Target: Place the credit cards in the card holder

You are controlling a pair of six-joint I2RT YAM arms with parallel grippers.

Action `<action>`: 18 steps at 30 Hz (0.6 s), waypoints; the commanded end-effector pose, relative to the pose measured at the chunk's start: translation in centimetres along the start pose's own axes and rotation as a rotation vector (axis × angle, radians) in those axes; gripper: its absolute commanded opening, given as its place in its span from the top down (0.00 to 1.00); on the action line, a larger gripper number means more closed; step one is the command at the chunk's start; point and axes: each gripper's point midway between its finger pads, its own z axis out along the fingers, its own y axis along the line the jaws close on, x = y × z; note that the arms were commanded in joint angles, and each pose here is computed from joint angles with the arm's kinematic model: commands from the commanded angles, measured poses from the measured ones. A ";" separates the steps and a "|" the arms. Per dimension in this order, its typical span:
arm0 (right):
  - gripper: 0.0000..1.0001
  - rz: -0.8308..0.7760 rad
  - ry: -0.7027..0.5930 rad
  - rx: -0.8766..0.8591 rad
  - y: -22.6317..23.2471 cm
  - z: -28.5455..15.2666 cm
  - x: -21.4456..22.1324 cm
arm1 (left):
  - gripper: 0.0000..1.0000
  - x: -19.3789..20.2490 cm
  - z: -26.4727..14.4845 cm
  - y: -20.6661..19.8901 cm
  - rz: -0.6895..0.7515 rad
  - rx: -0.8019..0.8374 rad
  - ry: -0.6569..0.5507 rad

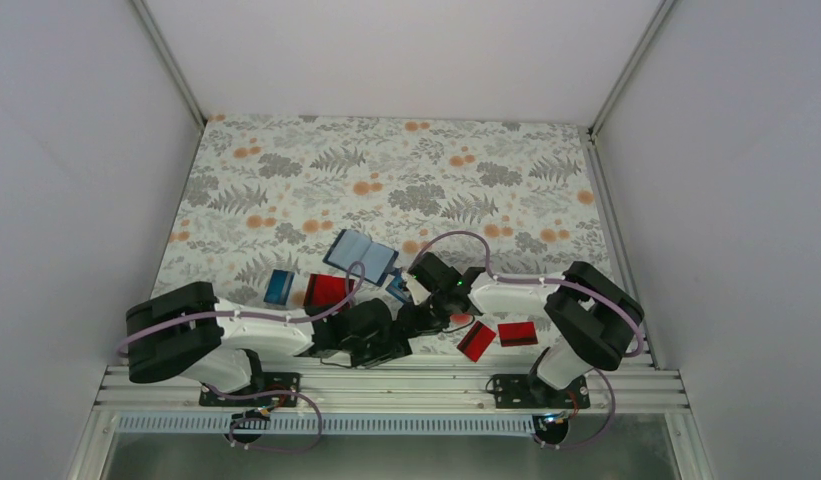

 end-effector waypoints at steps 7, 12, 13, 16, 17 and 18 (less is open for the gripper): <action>0.60 0.079 0.107 0.161 -4.1 0.7 3.8 | 0.95 -4.7 -2.0 -3.3 0.042 0.029 -0.261; 0.59 0.071 0.027 0.164 -2.9 -0.8 1.8 | 0.98 -4.7 -3.1 -4.1 0.083 -0.014 -0.297; 0.57 0.072 -0.009 0.158 -2.5 -1.6 0.9 | 0.98 -4.7 -3.3 -4.2 0.091 -0.020 -0.300; 0.52 0.074 -0.144 0.117 -0.8 -5.2 -2.7 | 0.98 -4.9 -4.2 -4.7 0.119 -0.033 -0.318; 0.48 0.066 -0.186 0.104 -0.2 -6.5 -3.9 | 0.98 -5.1 -4.7 -4.9 0.134 -0.040 -0.330; 0.43 0.063 -0.227 0.093 0.2 -8.0 -5.0 | 0.98 -5.4 -5.3 -5.1 0.151 -0.046 -0.347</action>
